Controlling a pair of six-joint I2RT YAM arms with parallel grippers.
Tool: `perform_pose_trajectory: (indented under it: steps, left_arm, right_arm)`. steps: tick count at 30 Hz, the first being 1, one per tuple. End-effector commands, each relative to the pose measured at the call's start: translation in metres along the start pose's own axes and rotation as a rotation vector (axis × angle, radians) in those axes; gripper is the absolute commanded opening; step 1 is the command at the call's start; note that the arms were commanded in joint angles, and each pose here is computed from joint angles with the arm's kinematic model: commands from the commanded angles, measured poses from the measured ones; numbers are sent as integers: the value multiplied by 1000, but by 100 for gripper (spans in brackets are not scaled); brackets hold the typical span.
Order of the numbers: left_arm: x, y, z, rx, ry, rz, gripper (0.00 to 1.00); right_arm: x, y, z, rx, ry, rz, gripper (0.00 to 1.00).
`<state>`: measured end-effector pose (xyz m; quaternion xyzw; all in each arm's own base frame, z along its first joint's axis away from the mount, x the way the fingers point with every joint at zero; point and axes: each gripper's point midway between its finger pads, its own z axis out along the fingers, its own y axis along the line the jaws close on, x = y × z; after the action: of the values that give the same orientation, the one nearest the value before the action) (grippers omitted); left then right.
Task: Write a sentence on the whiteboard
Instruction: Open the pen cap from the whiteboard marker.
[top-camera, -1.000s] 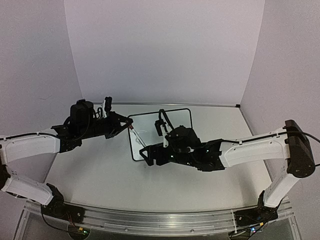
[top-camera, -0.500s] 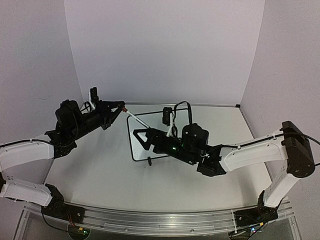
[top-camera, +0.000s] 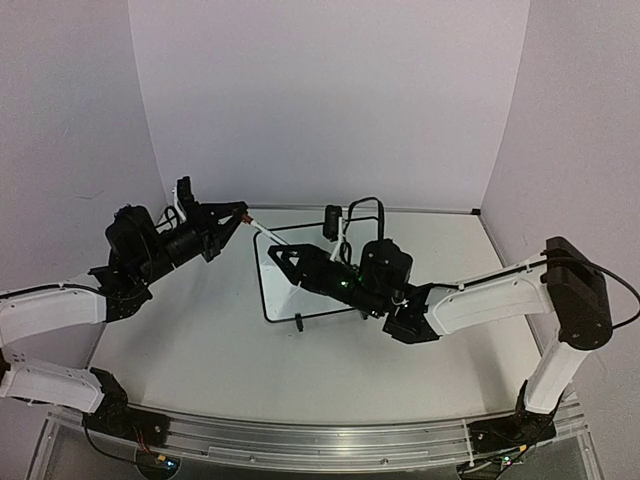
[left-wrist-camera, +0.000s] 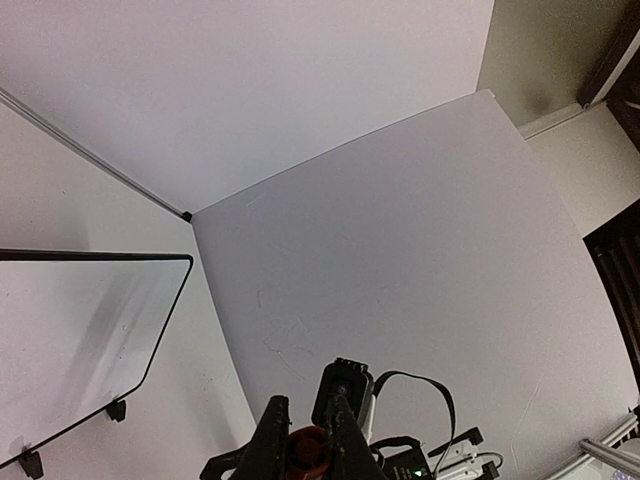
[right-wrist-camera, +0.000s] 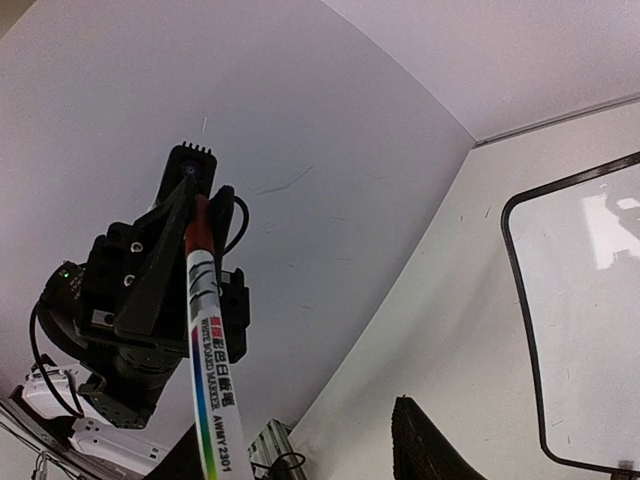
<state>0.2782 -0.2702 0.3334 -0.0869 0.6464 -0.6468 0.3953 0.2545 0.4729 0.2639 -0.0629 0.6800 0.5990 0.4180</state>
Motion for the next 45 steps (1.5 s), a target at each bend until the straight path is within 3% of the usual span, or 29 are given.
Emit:
perform_pose_trajectory:
  steps: [1, 7, 24, 36, 45]
  left_arm:
    - [-4, -16, -6, 45, -11, 1, 0]
    - [-3, -14, -6, 42, -4, -5, 0]
    - [-1, -13, -9, 31, 0, -18, 0]
    - [1, -7, -7, 19, 6, -31, 0]
    - [-3, -1, -12, 8, -29, -36, 0]
  right_arm:
    - [-23, 29, 5, -93, -55, -3, 45]
    - [-23, 38, 8, -128, -42, 7, 32]
    - [-27, 45, 7, -163, -54, 7, 13]
    - [-27, 47, 5, -174, -60, 5, 1]
    - [-31, 42, -2, -151, -82, -6, 0]
